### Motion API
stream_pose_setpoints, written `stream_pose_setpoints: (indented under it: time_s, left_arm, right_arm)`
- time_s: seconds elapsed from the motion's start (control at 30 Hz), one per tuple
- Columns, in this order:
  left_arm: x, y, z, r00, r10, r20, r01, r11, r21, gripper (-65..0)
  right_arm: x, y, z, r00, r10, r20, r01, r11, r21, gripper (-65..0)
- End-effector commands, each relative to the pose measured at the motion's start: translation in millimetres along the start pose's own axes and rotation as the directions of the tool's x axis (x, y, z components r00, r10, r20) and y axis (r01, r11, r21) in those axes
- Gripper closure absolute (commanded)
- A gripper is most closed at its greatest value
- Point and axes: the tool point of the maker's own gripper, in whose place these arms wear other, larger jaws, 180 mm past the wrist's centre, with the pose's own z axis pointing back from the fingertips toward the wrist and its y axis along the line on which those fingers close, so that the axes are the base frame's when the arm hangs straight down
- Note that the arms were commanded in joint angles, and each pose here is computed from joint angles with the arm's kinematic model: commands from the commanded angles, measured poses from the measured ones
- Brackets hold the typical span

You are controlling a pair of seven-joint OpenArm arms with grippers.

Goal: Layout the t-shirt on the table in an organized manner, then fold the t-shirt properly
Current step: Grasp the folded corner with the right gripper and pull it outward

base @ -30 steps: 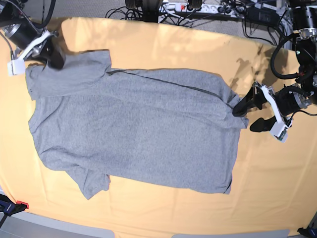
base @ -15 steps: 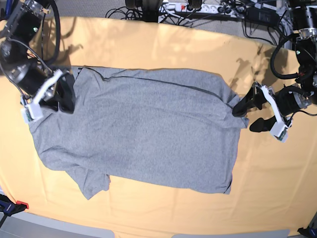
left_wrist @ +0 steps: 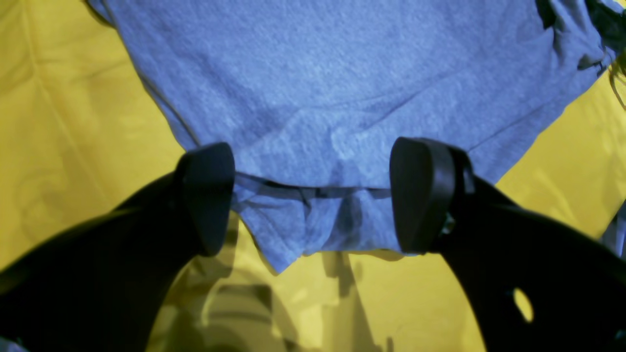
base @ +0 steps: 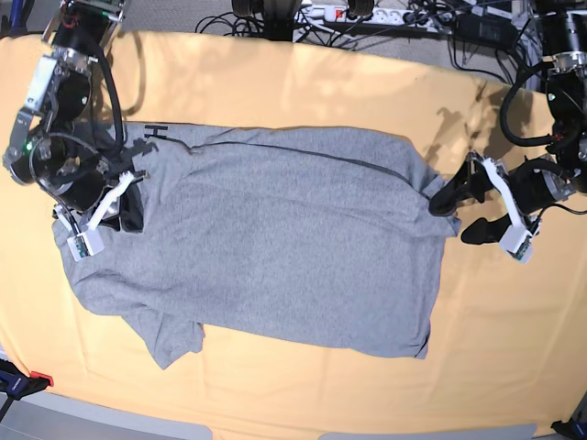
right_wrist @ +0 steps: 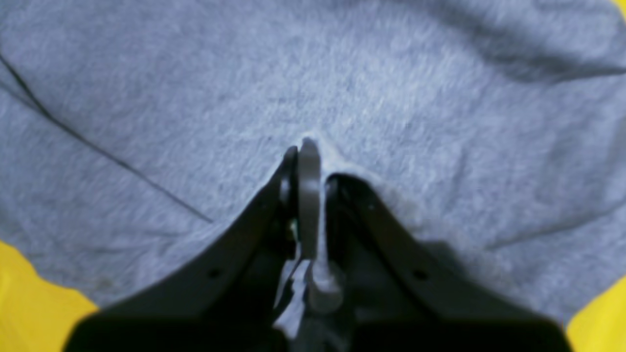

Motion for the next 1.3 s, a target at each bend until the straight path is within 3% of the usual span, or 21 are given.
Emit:
stream_pose_setpoints:
  time_s: [0.0, 0.13, 0.3, 0.5, 0.57, 0.67, 0.73, 0.83, 1.03, 1.27]
  left_arm:
    - [14.6, 1.5, 5.3, 0.999, -0.027, 0.038, 0.027, 1.000, 0.003, -49.4]
    - [14.2, 1.7, 5.3, 0.999, -0.028, 0.037, 0.028, 1.000, 0.004, -49.4]
    - [13.9, 2.1, 5.3, 0.999, -0.029, 0.035, 0.029, 1.000, 0.006, -49.4]
    - [14.1, 2.1, 5.3, 0.999, -0.029, 0.035, 0.029, 1.000, 0.006, -49.4]
    - [14.1, 2.2, 5.3, 0.999, -0.029, 0.035, 0.029, 1.000, 0.007, -49.4]
    - [14.7, 3.2, 6.2, 0.999, -0.028, 0.038, 0.028, 1.000, 0.011, -49.4]
    - [16.5, 5.8, 8.7, 0.999, -0.028, 0.044, 0.027, 0.999, 0.021, -49.4]
    - [20.5, 14.5, 15.8, 0.998, -0.014, 0.061, 0.010, 0.998, 0.057, -49.4]
    - [27.6, 35.0, 36.8, 0.996, 0.007, 0.092, -0.020, 0.989, 0.144, -49.4]
    - [25.7, 43.5, 45.5, 0.996, 0.026, 0.086, -0.042, 0.982, 0.183, -49.4]
  right_arm:
    - [22.4, -8.2, 2.6, 0.998, 0.024, 0.061, -0.023, 1.000, -0.015, 0.0]
    - [29.5, -27.6, -0.8, 0.999, 0.011, 0.042, -0.008, 0.996, -0.092, 0.0]
    - [23.2, -60.6, 4.9, 0.997, -0.072, 0.019, 0.074, 0.959, -0.275, 0.0]
    - [16.3, -74.7, 9.5, 0.992, -0.128, 0.008, 0.122, 0.926, -0.358, -1.7]
    - [15.5, -76.1, 10.0, 0.990, -0.143, 0.011, 0.137, 0.921, -0.366, -9.4]
    - [16.3, -76.7, 10.4, 0.990, -0.141, 0.012, 0.135, 0.920, -0.367, -30.4]
    - [19.9, -78.6, 12.9, 0.991, -0.129, 0.017, 0.126, 0.922, -0.365, -37.5]
    - [34.3, -75.7, 21.7, 0.997, -0.068, 0.035, 0.076, 0.938, -0.338, -37.7]
    - [53.3, -77.5, 69.2, 0.997, 0.055, 0.047, -0.033, 0.922, -0.385, -37.7]
    - [-10.2, -78.7, 105.9, 0.999, -0.048, -0.007, 0.043, 0.934, -0.356, -37.7]
